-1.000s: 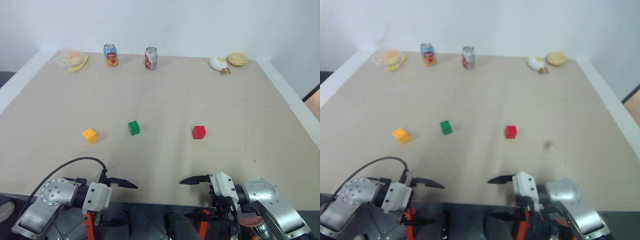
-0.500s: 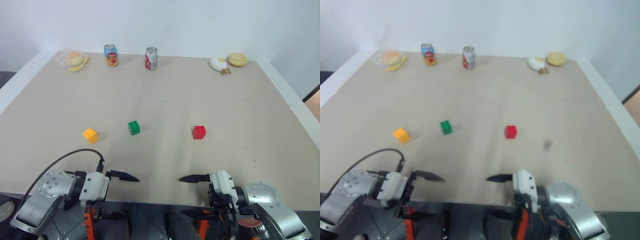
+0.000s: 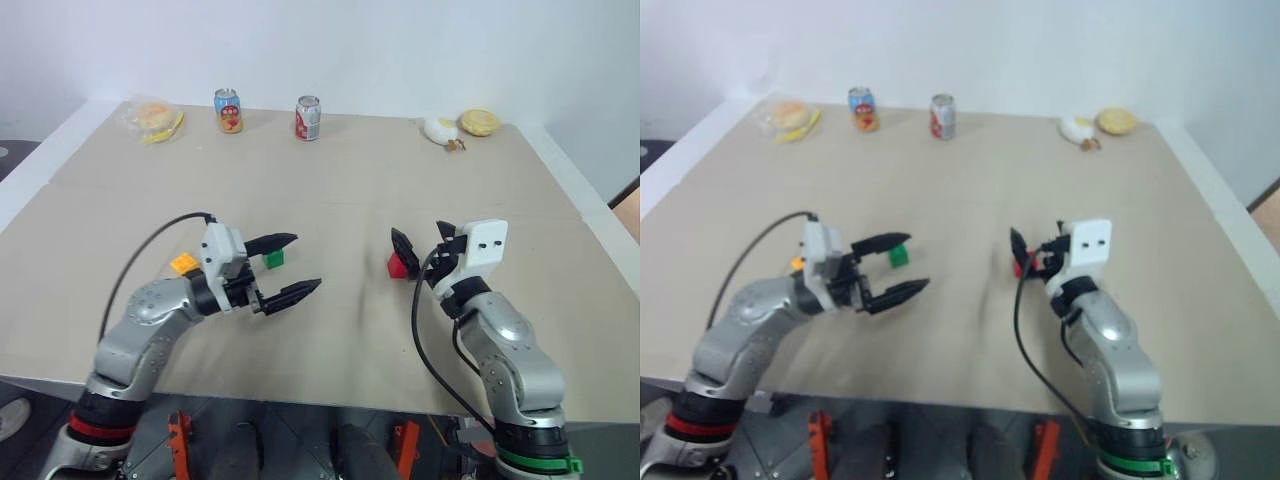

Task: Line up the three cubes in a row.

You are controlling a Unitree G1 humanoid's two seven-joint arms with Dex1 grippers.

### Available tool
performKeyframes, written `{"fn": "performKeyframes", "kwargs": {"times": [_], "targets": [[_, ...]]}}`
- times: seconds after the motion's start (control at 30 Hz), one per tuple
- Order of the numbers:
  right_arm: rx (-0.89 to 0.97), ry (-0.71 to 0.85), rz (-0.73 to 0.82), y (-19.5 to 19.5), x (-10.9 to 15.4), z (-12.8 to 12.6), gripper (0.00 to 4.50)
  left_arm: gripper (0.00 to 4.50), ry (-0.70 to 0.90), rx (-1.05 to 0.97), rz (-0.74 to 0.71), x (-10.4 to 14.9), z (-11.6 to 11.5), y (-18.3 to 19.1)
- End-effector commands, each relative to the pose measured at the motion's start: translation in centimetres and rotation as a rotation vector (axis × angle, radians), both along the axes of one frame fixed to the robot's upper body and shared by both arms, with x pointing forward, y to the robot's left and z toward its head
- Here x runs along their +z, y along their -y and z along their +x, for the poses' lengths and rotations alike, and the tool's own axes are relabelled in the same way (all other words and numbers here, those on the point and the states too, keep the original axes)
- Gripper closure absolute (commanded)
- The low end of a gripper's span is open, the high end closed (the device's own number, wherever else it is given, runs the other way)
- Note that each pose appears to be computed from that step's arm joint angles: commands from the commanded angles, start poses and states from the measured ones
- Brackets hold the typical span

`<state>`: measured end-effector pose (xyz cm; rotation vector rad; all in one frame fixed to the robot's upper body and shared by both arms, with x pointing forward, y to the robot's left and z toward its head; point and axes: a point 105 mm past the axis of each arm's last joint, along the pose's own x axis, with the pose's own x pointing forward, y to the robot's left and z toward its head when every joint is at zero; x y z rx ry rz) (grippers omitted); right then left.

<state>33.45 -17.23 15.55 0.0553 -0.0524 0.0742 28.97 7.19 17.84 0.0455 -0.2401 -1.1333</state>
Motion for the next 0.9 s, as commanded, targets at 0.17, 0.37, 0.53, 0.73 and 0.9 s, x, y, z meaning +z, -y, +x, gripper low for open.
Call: {"fn": "performKeyframes", "kwargs": {"times": [0.17, 0.37, 0.53, 0.73, 0.9], "targets": [[-0.083, -0.080, -0.001, -1.0, -0.9, 0.5, 0.00, 0.03, 0.062, 0.039, -0.043, 1.5, 1.3, 1.2], [-0.125, -0.152, -0.015, -0.4, -3.3, 0.8, 0.00, 0.03, 0.051, -0.005, -0.075, 2.0, 0.9, 2.0], [-0.142, -0.169, 0.008, -0.3, -4.0, 1.2, 0.00, 0.03, 0.057, -0.003, -0.075, 2.0, 0.9, 2.1], [-0.143, -0.166, 0.043, -0.7, -4.0, 1.7, 0.82, 0.00, 0.061, 0.007, -0.058, 1.9, 1.0, 2.4], [-0.134, -0.151, 0.047, -0.9, -3.8, 1.6, 2.61, 0.00, 0.060, 0.006, -0.051, 1.8, 1.0, 2.4]]}}
